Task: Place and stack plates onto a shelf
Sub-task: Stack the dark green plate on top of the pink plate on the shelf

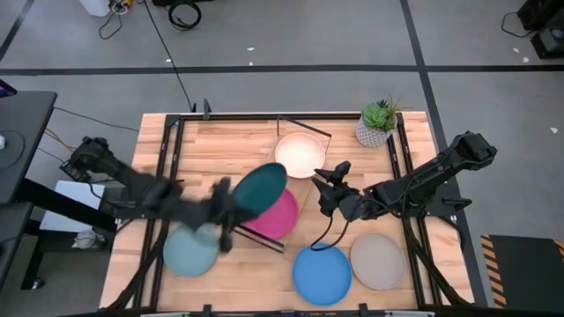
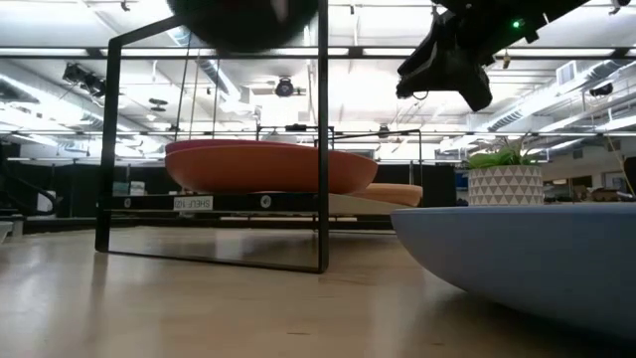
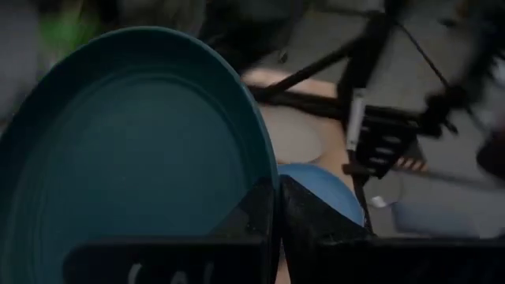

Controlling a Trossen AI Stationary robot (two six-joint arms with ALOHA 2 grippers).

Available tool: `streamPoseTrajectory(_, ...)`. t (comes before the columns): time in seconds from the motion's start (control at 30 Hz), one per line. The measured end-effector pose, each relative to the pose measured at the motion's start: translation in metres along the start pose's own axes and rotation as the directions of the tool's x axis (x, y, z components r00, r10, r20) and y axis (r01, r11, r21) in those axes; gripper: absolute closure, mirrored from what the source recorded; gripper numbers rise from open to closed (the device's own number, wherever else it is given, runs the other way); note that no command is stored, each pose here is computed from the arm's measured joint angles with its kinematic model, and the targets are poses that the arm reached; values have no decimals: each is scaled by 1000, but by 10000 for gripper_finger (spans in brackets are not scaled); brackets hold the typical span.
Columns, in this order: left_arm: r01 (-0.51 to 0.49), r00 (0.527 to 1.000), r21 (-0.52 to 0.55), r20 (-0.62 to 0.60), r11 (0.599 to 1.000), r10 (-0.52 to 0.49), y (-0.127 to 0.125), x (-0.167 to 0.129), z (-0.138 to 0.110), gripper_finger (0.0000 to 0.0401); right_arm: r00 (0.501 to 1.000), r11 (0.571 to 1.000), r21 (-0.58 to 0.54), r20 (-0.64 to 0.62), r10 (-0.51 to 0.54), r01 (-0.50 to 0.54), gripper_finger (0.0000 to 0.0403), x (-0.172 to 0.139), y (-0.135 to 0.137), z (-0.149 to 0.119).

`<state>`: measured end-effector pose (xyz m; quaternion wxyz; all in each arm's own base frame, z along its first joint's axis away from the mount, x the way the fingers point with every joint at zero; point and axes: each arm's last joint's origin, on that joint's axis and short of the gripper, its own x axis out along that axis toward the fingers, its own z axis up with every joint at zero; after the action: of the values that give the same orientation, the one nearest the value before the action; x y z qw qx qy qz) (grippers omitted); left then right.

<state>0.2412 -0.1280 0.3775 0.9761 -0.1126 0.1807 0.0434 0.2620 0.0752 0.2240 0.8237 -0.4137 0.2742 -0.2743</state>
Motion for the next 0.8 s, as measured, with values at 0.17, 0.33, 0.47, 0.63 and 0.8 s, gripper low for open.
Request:
streamPoseTrajectory(0.17,-55,986,-246,-165,968,14,53,31,10,385,999,1000,11,-34,19,-19,243,-1,-8,-8)
streamPoseTrajectory(0.33,-68,969,-348,-248,935,-22,78,59,9,384,996,998,43,-73,50,-47,247,-1,-18,-18)
streamPoseTrajectory(0.47,-53,945,-386,-318,921,-79,82,83,0,384,989,991,90,-96,108,-100,247,2,-24,-26)
streamPoseTrajectory(0.63,8,903,-347,-400,938,-155,69,100,-3,384,982,983,119,-116,151,-137,247,8,-28,-32)
streamPoseTrajectory(0.8,37,866,-262,-474,964,-162,58,113,-5,384,978,977,134,-111,179,-164,249,11,-29,-33)
